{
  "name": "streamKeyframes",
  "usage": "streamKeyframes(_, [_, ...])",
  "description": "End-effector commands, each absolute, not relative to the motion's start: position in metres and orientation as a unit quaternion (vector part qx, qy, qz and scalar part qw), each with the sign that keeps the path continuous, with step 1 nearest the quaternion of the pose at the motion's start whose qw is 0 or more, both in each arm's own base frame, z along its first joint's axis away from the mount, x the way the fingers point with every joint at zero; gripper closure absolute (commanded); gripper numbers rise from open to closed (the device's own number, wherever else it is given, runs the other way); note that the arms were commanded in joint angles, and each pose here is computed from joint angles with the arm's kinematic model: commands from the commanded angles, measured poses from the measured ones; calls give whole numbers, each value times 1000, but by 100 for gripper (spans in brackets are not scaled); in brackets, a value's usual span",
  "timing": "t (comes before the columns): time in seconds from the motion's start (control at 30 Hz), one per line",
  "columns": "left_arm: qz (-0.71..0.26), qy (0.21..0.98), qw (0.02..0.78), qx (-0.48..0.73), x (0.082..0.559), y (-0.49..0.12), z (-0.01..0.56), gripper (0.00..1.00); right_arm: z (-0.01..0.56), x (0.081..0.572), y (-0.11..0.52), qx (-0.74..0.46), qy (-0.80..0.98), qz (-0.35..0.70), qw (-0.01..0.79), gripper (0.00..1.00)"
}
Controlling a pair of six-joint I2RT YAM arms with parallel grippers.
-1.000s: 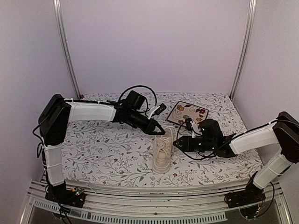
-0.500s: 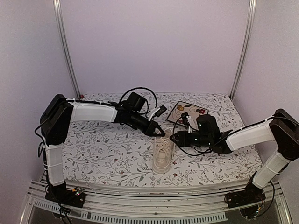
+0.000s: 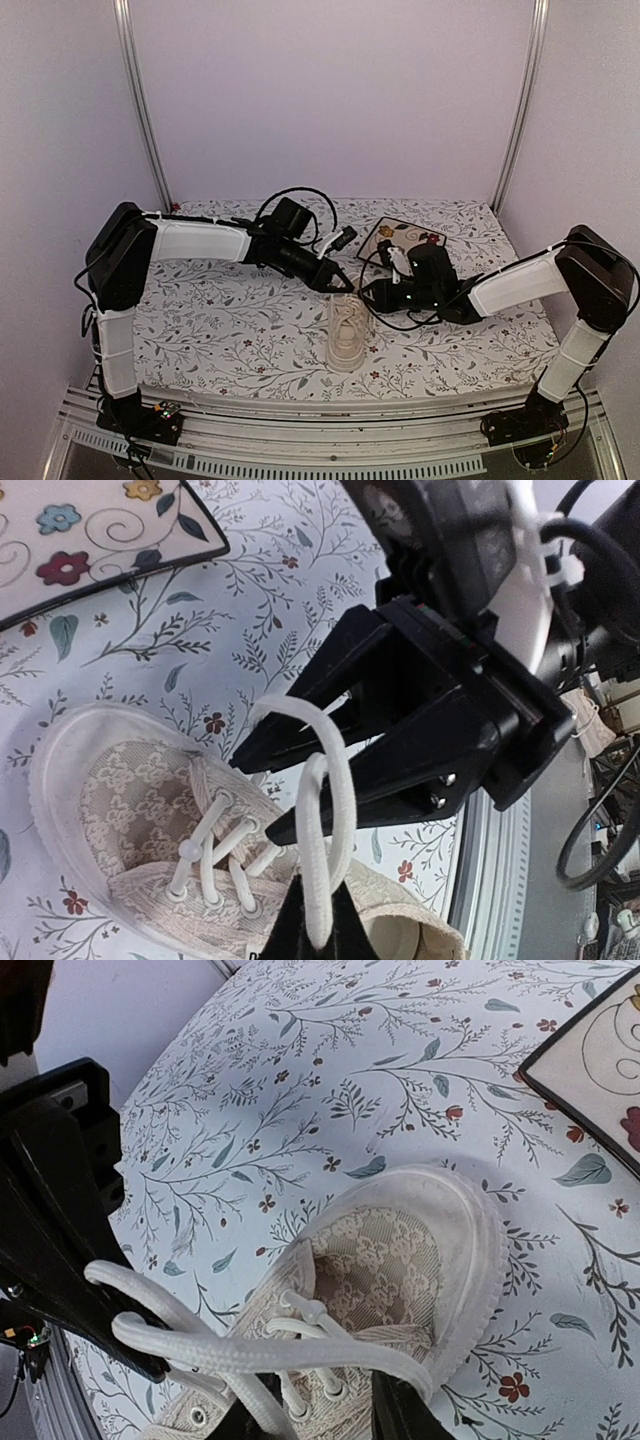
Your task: Tie the shoes
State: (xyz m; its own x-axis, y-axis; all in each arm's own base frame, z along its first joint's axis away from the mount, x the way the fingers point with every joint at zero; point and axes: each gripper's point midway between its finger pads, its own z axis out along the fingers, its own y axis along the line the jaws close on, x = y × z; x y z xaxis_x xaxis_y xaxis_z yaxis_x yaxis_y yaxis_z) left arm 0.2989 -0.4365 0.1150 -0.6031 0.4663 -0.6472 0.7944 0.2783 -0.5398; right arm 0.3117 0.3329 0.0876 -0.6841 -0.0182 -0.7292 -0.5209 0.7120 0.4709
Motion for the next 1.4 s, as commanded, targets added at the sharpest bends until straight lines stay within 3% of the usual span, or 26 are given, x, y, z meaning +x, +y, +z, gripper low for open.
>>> streamKeyframes(0.0, [-442, 778, 188, 404, 303, -437, 117, 100, 81, 309, 332, -168, 854, 335, 360, 71])
streamKeyframes(0.13, [-442, 780, 193, 399, 306, -436, 119, 100, 76, 294, 320, -159, 859, 340, 348, 76])
streamKeyframes(0.27, [-446, 779, 196, 395, 308, -437, 121, 100, 78, 276, 316, -170, 857, 358, 328, 96])
streamKeyframes(0.6, [-449, 779, 207, 386, 313, -440, 125, 100, 146, 248, 322, -206, 818, 428, 326, 97])
streamKeyframes(0.87, [-445, 782, 207, 384, 313, -444, 123, 99, 146, 268, 339, -170, 821, 444, 316, 98])
streamKeyframes(1.07, [-408, 803, 234, 366, 321, -423, 120, 58, 144, 276, 345, -145, 816, 458, 321, 98])
streamKeyframes(1.13, [-418, 799, 245, 357, 317, -418, 128, 49, 144, 277, 344, -144, 816, 458, 322, 98])
streamKeyframes(1.23, [-429, 802, 233, 343, 310, -413, 124, 45, 144, 276, 343, -145, 816, 456, 324, 98])
streamKeyframes(1.37, [-432, 808, 231, 327, 306, -407, 118, 49, 146, 274, 339, -144, 815, 453, 331, 98])
